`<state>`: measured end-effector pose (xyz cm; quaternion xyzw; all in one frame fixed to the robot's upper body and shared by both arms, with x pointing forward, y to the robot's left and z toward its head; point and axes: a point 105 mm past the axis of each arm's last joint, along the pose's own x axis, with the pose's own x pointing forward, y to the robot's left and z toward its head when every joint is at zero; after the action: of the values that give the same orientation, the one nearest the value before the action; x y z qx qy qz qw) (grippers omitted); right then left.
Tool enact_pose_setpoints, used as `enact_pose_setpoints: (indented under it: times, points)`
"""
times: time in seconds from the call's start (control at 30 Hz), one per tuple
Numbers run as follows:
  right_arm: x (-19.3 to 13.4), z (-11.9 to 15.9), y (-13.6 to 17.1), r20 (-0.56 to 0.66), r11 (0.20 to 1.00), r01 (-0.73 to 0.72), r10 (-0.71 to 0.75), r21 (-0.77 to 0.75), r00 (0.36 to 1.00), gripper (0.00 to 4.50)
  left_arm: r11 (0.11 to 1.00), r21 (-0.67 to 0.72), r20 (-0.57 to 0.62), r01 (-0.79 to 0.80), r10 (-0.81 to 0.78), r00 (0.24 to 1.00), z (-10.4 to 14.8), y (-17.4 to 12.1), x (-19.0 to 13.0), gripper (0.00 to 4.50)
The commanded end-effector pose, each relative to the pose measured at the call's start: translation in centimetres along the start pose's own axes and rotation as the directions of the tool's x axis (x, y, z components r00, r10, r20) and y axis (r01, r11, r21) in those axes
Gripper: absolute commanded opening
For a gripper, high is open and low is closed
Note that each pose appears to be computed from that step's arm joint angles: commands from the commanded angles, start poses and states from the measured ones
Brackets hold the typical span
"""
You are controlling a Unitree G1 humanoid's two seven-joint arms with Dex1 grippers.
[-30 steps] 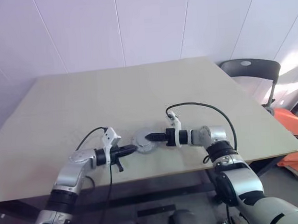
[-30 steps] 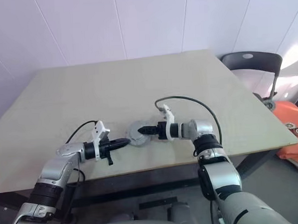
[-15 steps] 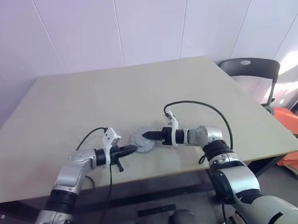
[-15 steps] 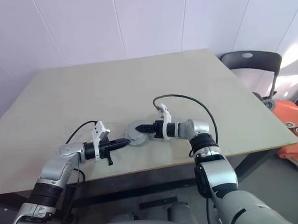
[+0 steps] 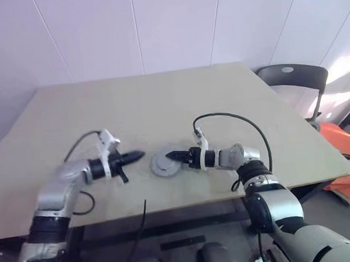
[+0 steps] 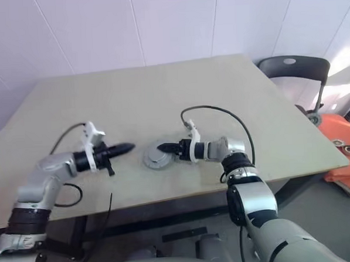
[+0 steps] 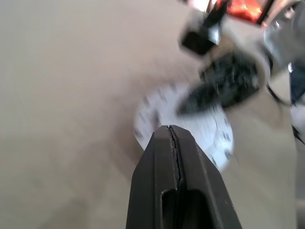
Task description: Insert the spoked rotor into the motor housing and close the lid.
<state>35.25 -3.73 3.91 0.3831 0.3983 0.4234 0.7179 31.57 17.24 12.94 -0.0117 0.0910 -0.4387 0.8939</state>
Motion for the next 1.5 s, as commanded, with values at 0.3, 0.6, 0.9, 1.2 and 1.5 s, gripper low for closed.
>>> enact_pose_setpoints:
  times: [0.3, 0.6, 0.9, 1.2, 1.5]
  points:
    - [0.0, 0.5, -1.3, 0.062, 0.994, 0.090, -0.094, 0.067, 0.994, 2.22, 0.985, -0.118, 0.099, -0.128, 0.140, 0.985, -0.4, 0.1, -2.2, 0.00]
    - [-0.5, 0.7, -1.4, 0.055, 0.994, 0.101, -0.103, 0.038, 0.993, 2.22, 0.977, -0.140, 0.072, -0.160, 0.171, 0.983, -1.5, 0.7, -2.4, 0.00]
    - [-0.6, 3.3, 0.7, 0.157, 0.983, 0.001, -0.030, 0.182, 0.987, 2.22, 0.968, -0.183, 0.047, -0.172, 0.183, 0.982, -2.8, 0.7, -2.4, 0.00]
    - [-0.3, 6.5, 3.0, 0.327, 0.955, -0.123, 0.029, 0.271, 0.944, 2.22, 0.946, -0.267, 0.085, -0.186, 0.215, 0.973, -3.5, 0.3, -2.6, 0.00]
    - [0.3, 8.5, 6.6, 0.378, 0.941, -0.240, 0.137, 0.240, 0.916, 2.22, 0.889, -0.399, 0.197, -0.226, 0.323, 0.926, -2.7, 2.1, -1.8, 0.00]
